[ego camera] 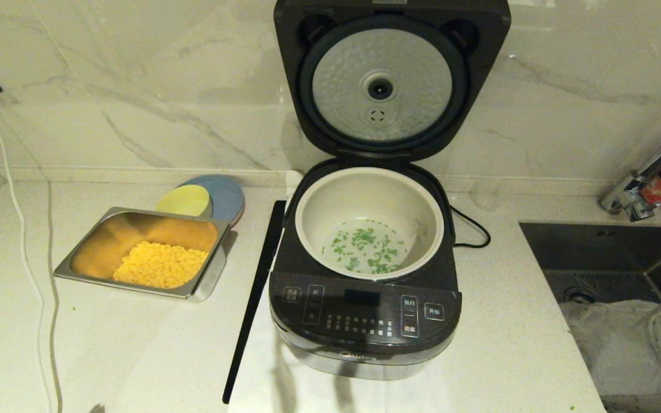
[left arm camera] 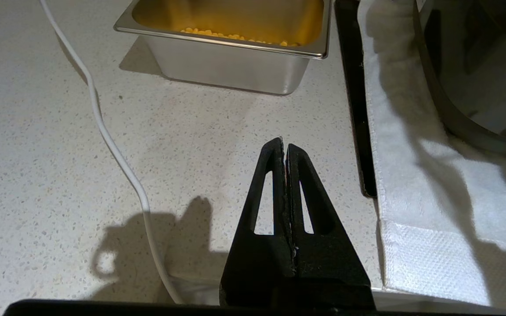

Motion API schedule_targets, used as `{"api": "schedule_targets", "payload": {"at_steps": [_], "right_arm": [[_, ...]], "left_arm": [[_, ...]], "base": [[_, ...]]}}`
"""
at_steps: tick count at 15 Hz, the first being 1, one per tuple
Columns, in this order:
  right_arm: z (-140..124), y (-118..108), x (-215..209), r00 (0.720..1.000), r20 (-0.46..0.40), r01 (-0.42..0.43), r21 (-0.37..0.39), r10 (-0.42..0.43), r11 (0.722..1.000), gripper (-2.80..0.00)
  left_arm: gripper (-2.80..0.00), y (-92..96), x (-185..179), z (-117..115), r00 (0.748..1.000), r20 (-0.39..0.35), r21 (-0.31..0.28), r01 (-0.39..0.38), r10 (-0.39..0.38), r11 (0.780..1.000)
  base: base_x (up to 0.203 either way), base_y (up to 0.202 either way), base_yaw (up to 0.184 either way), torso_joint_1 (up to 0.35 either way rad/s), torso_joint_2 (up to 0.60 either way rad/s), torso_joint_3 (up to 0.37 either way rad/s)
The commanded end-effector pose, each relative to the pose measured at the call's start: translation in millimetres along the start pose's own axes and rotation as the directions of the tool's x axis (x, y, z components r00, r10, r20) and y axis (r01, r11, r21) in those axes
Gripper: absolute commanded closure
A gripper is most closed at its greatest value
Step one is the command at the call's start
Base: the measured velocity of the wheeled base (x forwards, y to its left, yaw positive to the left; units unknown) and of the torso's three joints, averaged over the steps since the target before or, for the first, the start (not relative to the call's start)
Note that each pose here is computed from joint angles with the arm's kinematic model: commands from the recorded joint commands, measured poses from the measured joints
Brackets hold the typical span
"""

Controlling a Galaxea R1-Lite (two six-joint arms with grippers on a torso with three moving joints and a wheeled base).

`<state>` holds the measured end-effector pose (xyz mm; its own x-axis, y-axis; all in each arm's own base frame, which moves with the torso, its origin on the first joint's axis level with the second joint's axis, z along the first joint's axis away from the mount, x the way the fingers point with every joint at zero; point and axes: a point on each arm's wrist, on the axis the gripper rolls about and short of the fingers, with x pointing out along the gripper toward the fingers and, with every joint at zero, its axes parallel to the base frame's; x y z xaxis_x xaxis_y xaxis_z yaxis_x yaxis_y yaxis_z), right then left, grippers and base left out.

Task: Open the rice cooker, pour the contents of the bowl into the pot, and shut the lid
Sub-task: Fill a bowl with water from the tap

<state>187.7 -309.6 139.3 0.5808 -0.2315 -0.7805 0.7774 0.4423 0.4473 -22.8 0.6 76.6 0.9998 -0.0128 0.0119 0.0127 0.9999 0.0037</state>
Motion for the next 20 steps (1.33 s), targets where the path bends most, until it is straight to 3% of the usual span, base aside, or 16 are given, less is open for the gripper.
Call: {"api": "schedule_targets", "payload": {"at_steps": [1,6,20], "right_arm": [[3.2,-8.4,23.6,0.999,-0.043,0.004,0.028,-0.003,1.000,0.00],[10.0,-2.9,40.8,0.998,-0.054,-0.013,0.031,0.015,0.999,0.00],[26.8,42.8,67.4,0.997,-0.027,-0.078,0.005,0.078,0.997,0.00]], "left_arm": [[0.00,0.0,0.6,-2.5,1.000,-0.007,0.001,0.000,0.000,1.000],[0.00,0.0,0.6,-2.5,1.000,-0.007,-0.001,0.000,0.000,1.000],[0.00,0.0,0.6,-2.5,1.000,-0.007,0.000,0.000,0.000,1.000]], "base": [[0.000,0.000,0.000,0.000,0.00,0.000],[0.000,0.000,0.000,0.000,0.00,0.000],[0.000,0.000,0.000,0.000,0.00,0.000]]}}
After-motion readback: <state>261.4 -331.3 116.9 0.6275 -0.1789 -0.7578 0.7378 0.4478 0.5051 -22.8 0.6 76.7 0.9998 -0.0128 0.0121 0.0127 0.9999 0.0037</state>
